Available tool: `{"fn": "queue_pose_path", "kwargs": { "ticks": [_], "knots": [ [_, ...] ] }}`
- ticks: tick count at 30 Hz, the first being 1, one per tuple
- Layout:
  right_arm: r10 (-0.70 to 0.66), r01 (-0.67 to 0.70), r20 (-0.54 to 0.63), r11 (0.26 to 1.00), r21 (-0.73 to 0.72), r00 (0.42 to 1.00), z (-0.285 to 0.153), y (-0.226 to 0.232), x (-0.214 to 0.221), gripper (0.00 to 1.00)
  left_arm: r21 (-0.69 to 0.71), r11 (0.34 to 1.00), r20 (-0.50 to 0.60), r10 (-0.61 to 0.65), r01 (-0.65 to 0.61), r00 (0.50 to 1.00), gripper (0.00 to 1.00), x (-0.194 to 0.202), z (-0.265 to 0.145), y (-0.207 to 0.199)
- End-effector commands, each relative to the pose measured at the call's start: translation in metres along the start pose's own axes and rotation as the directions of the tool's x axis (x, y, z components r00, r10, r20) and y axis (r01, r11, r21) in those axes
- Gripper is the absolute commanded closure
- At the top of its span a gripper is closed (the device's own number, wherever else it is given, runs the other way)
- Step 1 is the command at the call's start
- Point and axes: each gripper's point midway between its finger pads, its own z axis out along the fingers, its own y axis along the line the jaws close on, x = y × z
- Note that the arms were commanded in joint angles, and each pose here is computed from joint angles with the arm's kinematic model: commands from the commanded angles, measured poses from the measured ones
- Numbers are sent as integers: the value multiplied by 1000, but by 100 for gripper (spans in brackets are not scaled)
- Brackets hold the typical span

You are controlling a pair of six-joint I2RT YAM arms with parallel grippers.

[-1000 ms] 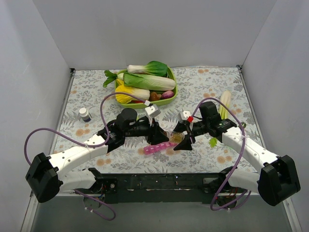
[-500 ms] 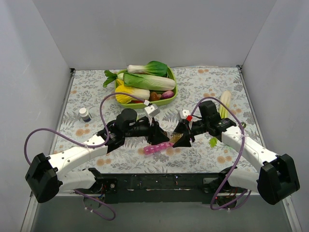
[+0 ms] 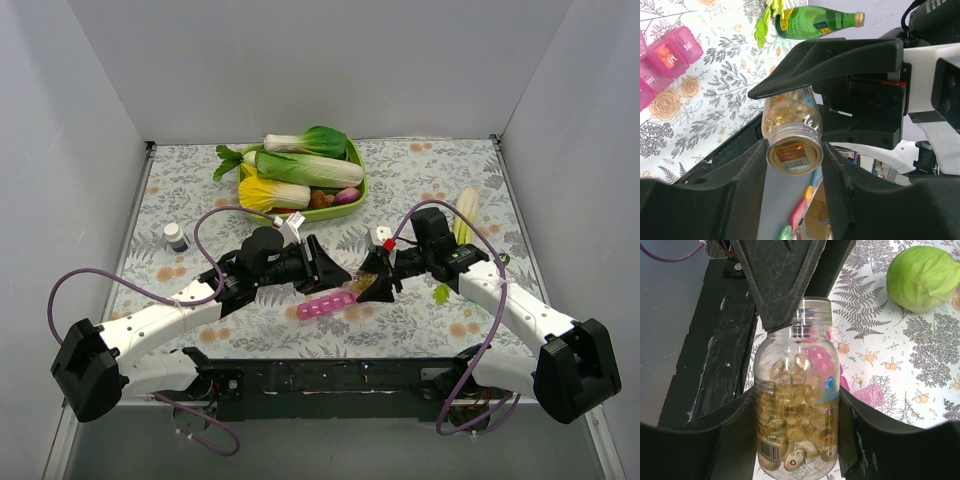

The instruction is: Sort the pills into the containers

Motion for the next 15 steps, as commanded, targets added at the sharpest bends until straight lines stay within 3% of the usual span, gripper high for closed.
{"fn": "queue_pose_path", "kwargs": {
  "ticks": [1, 6, 9, 10, 13, 14, 15],
  "knots": [
    [-43, 44, 28, 999, -17, 999, -2, 5, -15, 99, 37, 992, 57, -122, 120, 991, 39, -18, -10, -24],
    [-40, 40, 28, 999, -16, 999, -2, 6, -13, 99, 47, 999, 57, 21, -23, 998, 6, -15, -18, -24],
    [-42, 42, 30, 999, -19, 999, -2, 6, -14, 99, 52, 983, 65, 174, -178, 983, 2, -12, -26, -20],
    [-41, 42, 30, 999, -20, 999, -2, 6, -14, 99, 46, 954, 65, 292, -295, 954, 2, -11, -29, -15],
    [-43, 44, 33, 999, -25, 999, -2, 7, -14, 99, 57, 877, 83, 472, -477, 878, 2, -10, -42, -16],
    [-40, 41, 34, 999, -27, 999, -2, 8, -14, 99, 70, 805, 84, 584, -590, 807, 2, -8, -45, -13],
    [-43, 44, 34, 999, -25, 999, -2, 7, -14, 99, 90, 765, 92, 632, -638, 770, 2, -4, -50, -12]
  ]
}}
